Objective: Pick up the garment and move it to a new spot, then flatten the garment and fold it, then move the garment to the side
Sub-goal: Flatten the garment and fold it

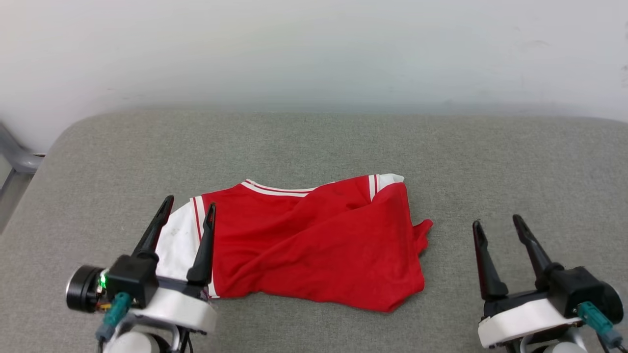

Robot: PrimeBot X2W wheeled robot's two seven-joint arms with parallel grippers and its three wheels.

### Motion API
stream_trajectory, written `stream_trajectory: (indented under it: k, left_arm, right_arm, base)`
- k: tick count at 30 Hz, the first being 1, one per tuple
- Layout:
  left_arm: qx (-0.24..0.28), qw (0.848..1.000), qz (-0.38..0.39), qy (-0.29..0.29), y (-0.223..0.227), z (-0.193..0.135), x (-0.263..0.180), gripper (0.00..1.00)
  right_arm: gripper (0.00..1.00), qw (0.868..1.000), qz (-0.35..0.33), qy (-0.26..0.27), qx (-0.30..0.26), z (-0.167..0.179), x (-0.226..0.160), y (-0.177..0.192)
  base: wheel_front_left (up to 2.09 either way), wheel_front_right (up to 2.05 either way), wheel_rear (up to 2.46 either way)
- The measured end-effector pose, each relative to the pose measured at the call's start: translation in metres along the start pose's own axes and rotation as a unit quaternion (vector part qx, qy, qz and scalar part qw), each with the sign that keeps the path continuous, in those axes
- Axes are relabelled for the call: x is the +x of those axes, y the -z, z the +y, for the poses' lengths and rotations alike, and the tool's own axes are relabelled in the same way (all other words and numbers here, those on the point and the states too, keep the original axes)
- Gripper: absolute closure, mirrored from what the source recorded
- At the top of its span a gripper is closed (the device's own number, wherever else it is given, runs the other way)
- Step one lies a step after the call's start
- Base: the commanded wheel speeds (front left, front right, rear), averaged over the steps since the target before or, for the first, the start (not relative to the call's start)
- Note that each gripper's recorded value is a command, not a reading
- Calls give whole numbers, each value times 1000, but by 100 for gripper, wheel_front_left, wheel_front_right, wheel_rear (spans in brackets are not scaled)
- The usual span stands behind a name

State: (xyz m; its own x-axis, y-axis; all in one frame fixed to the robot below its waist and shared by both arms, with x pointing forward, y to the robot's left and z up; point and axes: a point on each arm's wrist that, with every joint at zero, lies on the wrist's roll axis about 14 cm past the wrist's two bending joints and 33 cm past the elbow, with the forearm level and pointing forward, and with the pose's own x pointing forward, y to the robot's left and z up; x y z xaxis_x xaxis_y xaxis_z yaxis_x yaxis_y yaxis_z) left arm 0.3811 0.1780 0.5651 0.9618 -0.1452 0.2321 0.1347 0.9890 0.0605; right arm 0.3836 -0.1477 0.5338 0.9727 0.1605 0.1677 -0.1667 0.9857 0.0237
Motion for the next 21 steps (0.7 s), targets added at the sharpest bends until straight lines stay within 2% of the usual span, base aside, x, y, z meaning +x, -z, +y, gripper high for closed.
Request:
stream_trajectory:
  k: [6, 10, 14, 17, 21]
  left_arm:
    - [2, 1000, -6, -9, -5, -7, -20, 0]
    - [4, 1000, -10, -11, -7, -7, -22, 0]
    - [6, 1000, -7, -14, -5, -5, -22, 0]
    - [7, 1000, -5, -18, -4, -2, -20, 0]
    - [7, 1000, -4, -26, -2, 3, -19, 0]
  right_arm:
    - [0, 1000, 25, -15, 9, 12, -6, 13]
    - [0, 992, 114, -56, -1, 36, -5, 40]
    - [0, 965, 232, -116, -33, 51, -4, 65]
    - [0, 945, 295, -134, -36, 51, 5, 70]
    - [0, 910, 384, -151, -36, 53, 7, 88]
  base:
    - [0, 0, 0]
    - [0, 0, 0]
    - [0, 0, 0]
    - [0, 0, 0]
    - [0, 0, 0]
